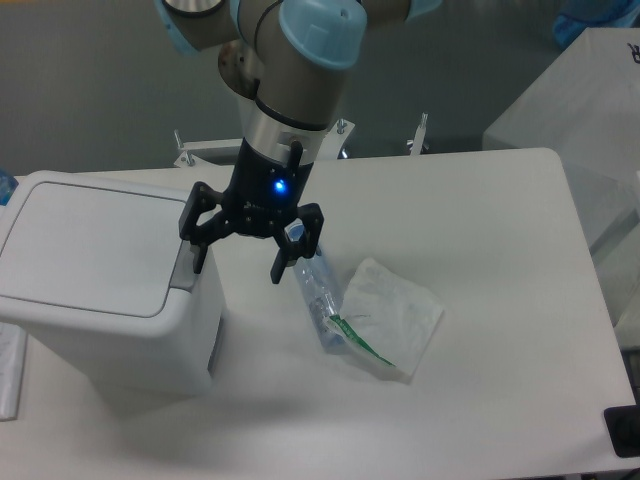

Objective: Open the trash can

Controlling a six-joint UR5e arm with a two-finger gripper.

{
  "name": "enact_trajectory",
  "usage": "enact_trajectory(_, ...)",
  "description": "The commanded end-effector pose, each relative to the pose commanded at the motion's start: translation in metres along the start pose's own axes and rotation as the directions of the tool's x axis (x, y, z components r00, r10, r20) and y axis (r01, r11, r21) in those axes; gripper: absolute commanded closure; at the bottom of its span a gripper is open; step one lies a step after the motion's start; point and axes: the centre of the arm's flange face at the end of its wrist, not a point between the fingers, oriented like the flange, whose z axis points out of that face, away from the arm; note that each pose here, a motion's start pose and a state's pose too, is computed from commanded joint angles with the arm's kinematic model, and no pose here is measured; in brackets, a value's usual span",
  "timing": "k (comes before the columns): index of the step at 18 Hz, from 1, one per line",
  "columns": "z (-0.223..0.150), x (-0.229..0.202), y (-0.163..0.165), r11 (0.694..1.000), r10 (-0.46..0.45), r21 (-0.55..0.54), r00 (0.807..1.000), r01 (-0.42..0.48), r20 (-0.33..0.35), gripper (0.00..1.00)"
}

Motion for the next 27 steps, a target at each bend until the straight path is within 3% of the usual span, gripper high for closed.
enact_trajectory(10,0.004,-0.002,-0.001,1.0,-0.003,-0.006,1.0,0.003,-0.002,0.0)
enact_trajectory(16,-0.015,0.003,-0.022,0.999,0.002,0.04,1.0,-0.002,0.007,0.0)
enact_trajectory(19,-0.034,-0.023,-0.04,0.997,-0.012,0.083,0.999,0.009,0.032,0.0)
enact_trajectory(22,-0.026,-0.052,-0.057,0.996,0.029,0.086,0.998,-0.033,0.052,0.0)
enact_trajectory(24,-0.017,-0.077,-0.06,0.99,0.124,0.052,0.987,-0.13,0.107,0.0)
enact_trajectory(27,-0.011,-0.135,-0.057,0.962,0.271,-0.049,0.939,-0.267,0.213,0.0)
